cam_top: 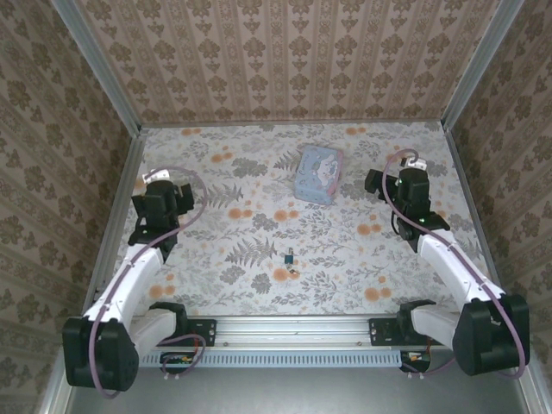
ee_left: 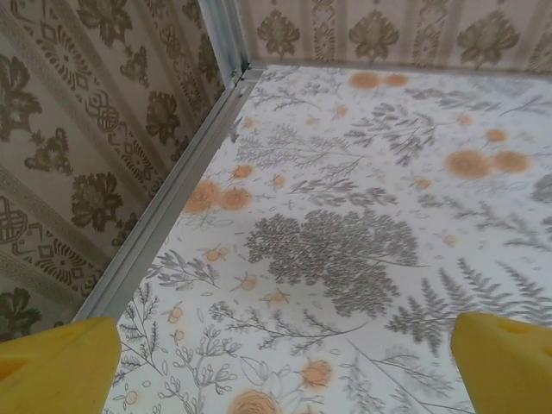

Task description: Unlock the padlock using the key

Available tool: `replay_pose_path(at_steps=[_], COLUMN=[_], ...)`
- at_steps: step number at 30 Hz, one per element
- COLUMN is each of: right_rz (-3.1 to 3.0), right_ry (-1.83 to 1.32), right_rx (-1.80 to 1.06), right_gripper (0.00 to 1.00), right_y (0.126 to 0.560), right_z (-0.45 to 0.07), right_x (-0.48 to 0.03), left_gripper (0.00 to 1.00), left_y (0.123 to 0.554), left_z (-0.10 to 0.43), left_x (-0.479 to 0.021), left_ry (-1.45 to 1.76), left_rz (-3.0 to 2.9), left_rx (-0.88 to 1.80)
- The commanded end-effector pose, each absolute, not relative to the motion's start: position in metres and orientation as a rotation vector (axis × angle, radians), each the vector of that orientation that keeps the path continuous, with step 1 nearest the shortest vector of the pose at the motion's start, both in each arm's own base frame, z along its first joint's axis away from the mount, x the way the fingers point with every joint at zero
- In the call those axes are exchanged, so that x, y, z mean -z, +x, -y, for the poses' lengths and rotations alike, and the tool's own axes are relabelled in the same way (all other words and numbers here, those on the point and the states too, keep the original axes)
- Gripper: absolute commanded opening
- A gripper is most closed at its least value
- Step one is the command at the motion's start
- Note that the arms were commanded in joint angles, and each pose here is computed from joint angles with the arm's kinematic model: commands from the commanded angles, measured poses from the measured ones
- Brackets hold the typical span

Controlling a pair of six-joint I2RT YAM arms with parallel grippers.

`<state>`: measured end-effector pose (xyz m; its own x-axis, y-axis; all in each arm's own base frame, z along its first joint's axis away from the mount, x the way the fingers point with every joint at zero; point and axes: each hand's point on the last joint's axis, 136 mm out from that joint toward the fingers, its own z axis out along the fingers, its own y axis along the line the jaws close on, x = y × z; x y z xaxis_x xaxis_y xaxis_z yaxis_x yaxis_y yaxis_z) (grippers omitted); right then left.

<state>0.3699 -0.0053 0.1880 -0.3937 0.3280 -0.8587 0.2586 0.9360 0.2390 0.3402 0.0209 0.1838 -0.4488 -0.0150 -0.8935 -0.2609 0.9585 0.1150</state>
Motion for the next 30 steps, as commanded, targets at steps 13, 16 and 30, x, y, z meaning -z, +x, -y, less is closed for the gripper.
replay_pose_path(at_steps=[13, 16, 30], right_rz=[-1.872, -1.857, -1.824], right_ry=[0.421, 0.355, 0.155], right_rx=[0.166, 0.103, -0.01], right_gripper=[1.0, 0.99, 1.0], right_y=[0.376, 0.382, 0.383], right_z=[0.068, 0.056, 0.023], right_x=[-0.137, -0.127, -0.105], left_gripper=[1.0, 1.0, 1.0], left_y=[0.382, 0.383, 0.396], left_z=[-0.021, -0.018, -0.015], left_x=[-0.123, -0.118, -0.097], left_ry=[-0.071, -0.05, -0.031], left_rz=[-1.899, -1.869, -1.911], left_rx=[-0.254, -0.217, -0.204])
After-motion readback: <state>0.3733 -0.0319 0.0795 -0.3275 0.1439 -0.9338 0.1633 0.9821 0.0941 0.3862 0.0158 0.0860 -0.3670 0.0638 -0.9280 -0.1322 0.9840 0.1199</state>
